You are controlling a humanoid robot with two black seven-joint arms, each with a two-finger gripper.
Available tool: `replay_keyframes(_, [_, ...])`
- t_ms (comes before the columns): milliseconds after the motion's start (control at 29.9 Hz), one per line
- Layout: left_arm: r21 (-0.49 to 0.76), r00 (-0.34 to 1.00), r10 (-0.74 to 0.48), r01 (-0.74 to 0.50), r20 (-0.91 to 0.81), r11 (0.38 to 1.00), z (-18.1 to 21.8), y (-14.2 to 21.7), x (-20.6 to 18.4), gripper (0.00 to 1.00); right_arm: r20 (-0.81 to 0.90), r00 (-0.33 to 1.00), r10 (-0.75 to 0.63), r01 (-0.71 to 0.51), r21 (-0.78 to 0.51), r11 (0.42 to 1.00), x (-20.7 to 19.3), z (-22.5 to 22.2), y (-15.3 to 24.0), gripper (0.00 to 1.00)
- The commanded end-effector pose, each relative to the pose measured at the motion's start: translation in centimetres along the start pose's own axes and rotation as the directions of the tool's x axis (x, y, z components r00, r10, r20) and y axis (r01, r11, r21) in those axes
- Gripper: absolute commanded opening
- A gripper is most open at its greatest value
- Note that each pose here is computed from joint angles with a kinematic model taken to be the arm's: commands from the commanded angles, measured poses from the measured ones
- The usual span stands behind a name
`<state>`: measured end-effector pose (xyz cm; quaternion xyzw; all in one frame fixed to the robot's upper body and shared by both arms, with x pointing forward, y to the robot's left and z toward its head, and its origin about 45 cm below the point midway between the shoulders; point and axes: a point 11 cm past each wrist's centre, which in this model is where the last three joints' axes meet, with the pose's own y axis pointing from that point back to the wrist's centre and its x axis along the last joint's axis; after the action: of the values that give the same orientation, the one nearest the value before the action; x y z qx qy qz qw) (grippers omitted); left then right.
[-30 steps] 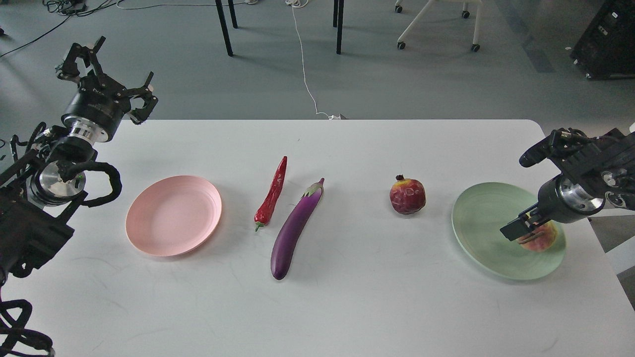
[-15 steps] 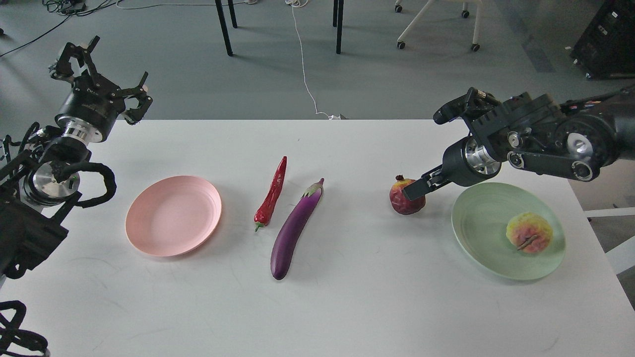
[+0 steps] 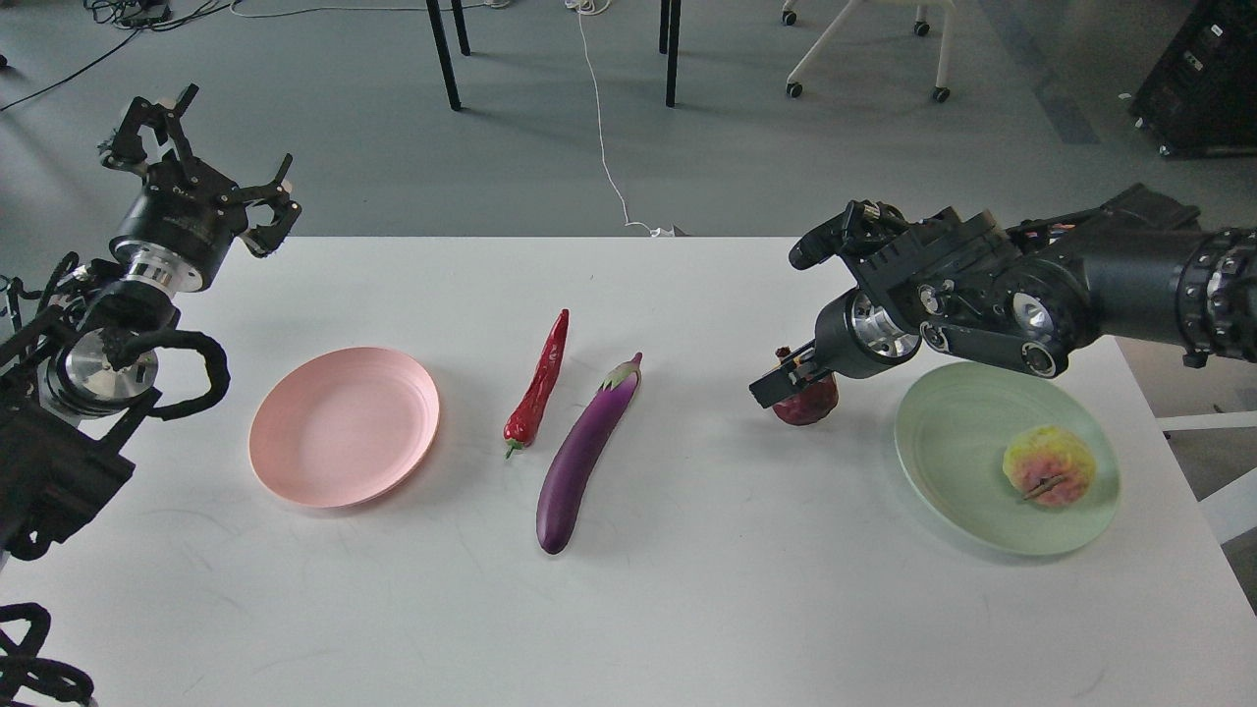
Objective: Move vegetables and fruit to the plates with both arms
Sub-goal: 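Move the right gripper to the red pomegranate and grasp it, then carry the pomegranate onto the green plate and release it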
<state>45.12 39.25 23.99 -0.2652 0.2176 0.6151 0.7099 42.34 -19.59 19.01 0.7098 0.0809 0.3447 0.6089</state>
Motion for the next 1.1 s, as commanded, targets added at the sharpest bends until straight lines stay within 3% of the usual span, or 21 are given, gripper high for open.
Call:
replay_keyframes(0, [0.001, 1.0, 0.002, -0.002, 0.0, 1.0, 0.0, 0.1, 0.1, 0.98, -0.007, 1.0, -0.009, 0.009, -0.013, 1.0, -0.2, 0.2, -0.2, 0.96])
replay_keyframes(534, [0.004, 1.0, 0.016, -0.016, -0.003, 1.0, -0.3, 0.6, 0.7, 0.98, -0.013, 0.999, -0.044, 0.044, -0.037, 0.998, -1.4, 1.0, -0.5, 0.94])
replay_keyframes(768, [0.007, 1.0, 0.018, -0.018, -0.004, 1.0, -0.5, 0.7, 0.8, 0.98, -0.003, 0.999, -0.043, 0.043, -0.041, 0.998, -1.6, 1.3, -0.6, 0.79])
replay_keyframes(1069, [0.004, 1.0, 0.017, -0.017, -0.002, 1.0, -0.3, 0.7, 0.8, 0.98, 0.0, 0.999, -0.035, 0.035, -0.042, 0.999, -1.2, 1.4, -0.1, 0.51])
